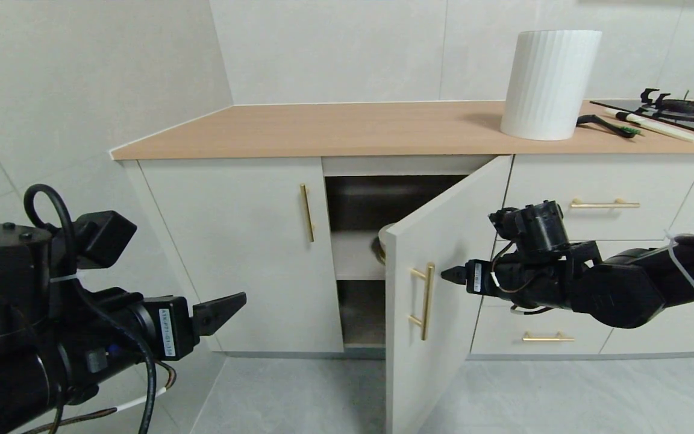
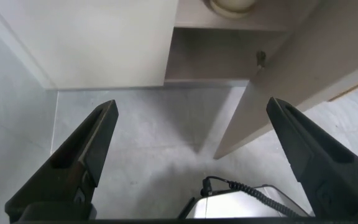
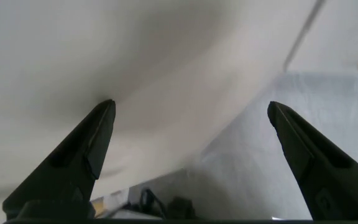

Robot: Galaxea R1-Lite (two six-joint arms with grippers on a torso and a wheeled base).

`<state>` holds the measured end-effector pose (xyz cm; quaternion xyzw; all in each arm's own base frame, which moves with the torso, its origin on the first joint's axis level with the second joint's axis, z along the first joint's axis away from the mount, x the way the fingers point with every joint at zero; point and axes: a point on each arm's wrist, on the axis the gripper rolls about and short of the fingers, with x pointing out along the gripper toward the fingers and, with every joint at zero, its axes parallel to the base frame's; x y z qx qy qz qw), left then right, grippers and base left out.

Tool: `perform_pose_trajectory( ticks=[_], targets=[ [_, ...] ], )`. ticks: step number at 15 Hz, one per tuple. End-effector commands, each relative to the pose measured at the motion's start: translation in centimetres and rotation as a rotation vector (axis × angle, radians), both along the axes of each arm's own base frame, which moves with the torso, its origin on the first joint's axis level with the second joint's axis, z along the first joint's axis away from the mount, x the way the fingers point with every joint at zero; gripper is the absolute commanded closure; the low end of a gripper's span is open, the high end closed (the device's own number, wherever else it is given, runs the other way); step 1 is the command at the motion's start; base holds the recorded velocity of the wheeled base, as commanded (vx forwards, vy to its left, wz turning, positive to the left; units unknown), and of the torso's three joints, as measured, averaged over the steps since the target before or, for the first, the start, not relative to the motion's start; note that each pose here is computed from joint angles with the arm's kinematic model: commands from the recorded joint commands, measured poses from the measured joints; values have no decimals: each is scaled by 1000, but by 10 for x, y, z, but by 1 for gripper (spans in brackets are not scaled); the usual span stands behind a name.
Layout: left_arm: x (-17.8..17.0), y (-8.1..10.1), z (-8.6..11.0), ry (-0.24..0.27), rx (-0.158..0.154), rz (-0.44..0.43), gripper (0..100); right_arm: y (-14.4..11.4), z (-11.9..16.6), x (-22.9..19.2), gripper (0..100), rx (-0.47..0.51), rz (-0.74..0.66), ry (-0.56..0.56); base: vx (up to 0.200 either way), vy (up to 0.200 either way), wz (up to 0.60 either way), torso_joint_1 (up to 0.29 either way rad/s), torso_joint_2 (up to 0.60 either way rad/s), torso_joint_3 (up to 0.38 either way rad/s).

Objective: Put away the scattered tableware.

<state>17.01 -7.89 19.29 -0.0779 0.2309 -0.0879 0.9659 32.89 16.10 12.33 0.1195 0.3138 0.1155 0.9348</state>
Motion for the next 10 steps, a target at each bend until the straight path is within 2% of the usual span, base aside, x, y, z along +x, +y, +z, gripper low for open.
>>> perform_pose_trajectory(
  ticks=[1, 2, 6, 10],
  targets=[
    [0, 0, 0, 1, 0, 0, 0, 4, -7, 0, 0, -8, 7, 17, 200, 0, 0, 12, 2, -2],
    [1, 0, 0, 3, 1, 0, 0, 5, -7, 0, 0, -5, 8, 17, 200, 0, 0, 12, 2, -7],
    [1, 0, -1, 7, 3, 0, 0, 14, -11, 5, 0, 61, -14, 22, 0, 0, 0, 0, 0, 0],
    [1, 0, -1, 5, 2, 0, 0, 26, -19, 27, 0, 220, -75, -56, 0, 0, 0, 0, 0, 0]
  ],
)
